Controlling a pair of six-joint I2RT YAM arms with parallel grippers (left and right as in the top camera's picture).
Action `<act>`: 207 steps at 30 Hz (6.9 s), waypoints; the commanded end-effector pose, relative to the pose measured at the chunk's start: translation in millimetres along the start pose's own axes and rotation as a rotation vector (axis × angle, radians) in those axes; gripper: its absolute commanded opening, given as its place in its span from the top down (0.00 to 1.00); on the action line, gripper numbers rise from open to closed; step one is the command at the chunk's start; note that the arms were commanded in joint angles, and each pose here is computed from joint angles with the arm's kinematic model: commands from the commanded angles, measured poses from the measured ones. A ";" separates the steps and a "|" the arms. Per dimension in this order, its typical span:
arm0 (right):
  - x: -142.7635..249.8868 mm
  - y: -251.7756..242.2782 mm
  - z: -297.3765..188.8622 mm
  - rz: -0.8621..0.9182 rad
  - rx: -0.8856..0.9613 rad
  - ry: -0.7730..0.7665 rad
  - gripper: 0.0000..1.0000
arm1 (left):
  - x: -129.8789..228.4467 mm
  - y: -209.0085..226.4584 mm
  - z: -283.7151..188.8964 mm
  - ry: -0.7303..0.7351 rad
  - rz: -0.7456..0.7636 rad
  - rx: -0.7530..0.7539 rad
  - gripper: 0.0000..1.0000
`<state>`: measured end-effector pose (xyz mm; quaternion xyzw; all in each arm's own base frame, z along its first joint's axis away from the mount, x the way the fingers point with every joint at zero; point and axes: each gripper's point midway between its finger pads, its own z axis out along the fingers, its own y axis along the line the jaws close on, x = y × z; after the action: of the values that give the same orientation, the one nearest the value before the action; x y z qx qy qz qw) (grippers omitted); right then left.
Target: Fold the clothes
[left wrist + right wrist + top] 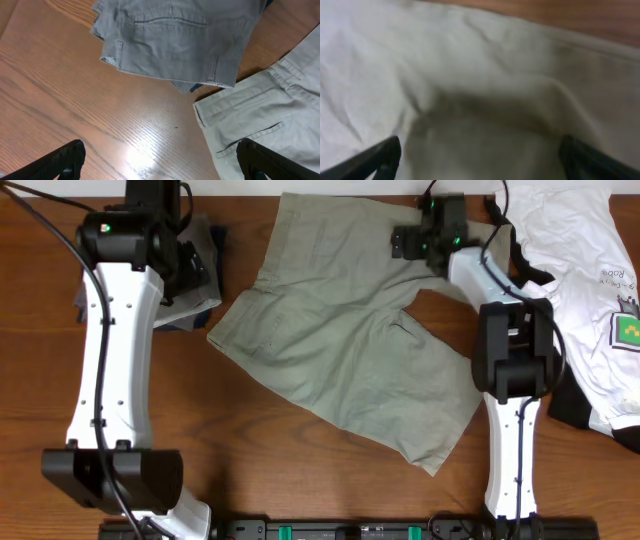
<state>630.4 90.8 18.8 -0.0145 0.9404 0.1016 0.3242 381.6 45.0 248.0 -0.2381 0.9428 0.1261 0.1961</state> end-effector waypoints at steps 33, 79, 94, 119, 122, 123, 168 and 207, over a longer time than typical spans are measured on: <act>60.3 94.0 -288.3 0.168 0.255 0.473 0.19 | 126.6 -54.9 146.8 0.324 0.047 0.220 0.06; 206.7 82.4 -373.9 -0.094 0.369 0.638 0.07 | 138.4 -60.7 212.5 0.135 -0.291 0.233 0.36; 328.0 91.4 -297.3 -0.124 0.111 0.876 0.07 | 138.5 -60.6 212.5 0.135 -0.290 0.233 0.35; 391.9 56.4 -292.2 0.429 0.537 0.823 0.39 | 138.6 -60.5 212.5 0.135 -0.286 0.233 0.35; 401.6 52.0 -290.0 0.448 0.552 0.821 0.46 | 138.6 -60.5 212.5 0.135 -0.286 0.233 0.35; 405.5 49.9 -290.1 0.456 0.560 0.823 0.47 | 138.7 -60.6 212.5 0.135 -0.286 0.233 0.35; 211.2 -7.4 -436.0 0.403 0.267 0.310 0.99 | 119.9 15.4 37.8 -0.099 -0.283 0.345 0.94; 45.0 -60.0 -285.2 0.209 0.209 -0.016 0.99 | 2.0 -46.3 32.9 -0.462 -0.342 0.567 0.94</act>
<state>414.8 8.1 207.5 0.0990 0.9400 0.0969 0.3119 401.4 -6.7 211.6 -0.2684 0.8306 -0.1694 0.4576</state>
